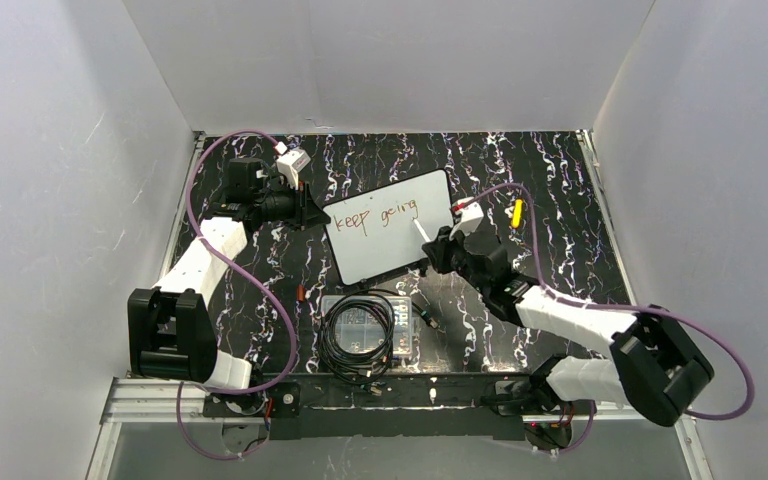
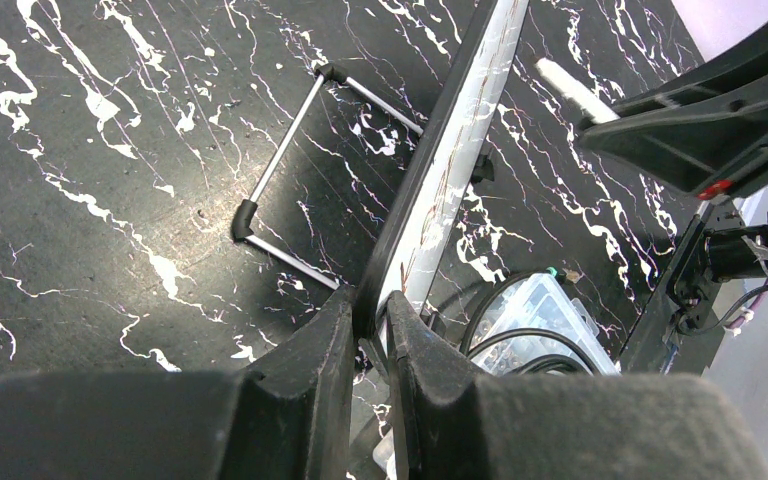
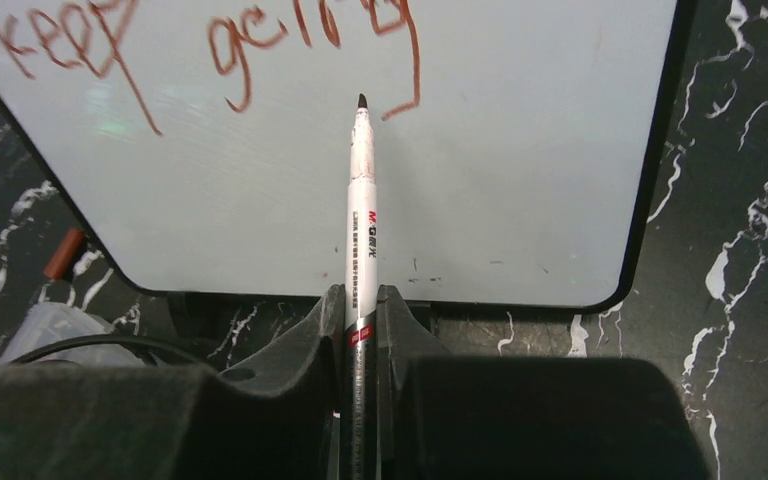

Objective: Write a sentence on the whiteboard

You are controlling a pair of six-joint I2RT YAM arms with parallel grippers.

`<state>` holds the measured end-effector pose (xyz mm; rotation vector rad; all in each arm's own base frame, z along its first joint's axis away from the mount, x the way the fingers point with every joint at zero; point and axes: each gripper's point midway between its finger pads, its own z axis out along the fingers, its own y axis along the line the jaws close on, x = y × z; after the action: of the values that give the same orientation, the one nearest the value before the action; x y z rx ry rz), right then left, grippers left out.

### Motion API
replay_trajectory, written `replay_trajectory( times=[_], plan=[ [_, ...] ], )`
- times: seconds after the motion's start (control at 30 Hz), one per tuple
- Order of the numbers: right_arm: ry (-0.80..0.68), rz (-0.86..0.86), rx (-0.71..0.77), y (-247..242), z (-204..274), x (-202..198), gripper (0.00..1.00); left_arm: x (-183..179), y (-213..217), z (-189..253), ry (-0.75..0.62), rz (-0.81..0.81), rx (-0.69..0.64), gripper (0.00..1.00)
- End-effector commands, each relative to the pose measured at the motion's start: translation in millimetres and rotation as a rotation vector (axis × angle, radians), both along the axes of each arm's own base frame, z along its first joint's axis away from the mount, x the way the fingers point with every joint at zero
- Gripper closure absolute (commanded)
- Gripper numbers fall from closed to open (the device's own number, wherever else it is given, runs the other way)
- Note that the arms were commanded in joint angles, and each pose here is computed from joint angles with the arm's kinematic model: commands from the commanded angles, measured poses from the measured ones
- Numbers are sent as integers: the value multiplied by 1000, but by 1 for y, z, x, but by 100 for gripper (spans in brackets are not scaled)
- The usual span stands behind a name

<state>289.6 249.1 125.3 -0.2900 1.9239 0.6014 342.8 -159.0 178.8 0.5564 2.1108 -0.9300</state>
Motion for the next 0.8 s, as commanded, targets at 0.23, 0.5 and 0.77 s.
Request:
replay_trajectory(
  times=[0.23,0.5,0.77],
  plan=[
    [-180,49,94,2,96,-5,99,6,5,30,-95,16,5,100],
    [-174,91,39,-6,112,-19,99,2,3,31,-84,17,-13,100],
    [-79,127,90,-4,94,-38,99,1,3,29,-72,18,-17,100]
  ],
)
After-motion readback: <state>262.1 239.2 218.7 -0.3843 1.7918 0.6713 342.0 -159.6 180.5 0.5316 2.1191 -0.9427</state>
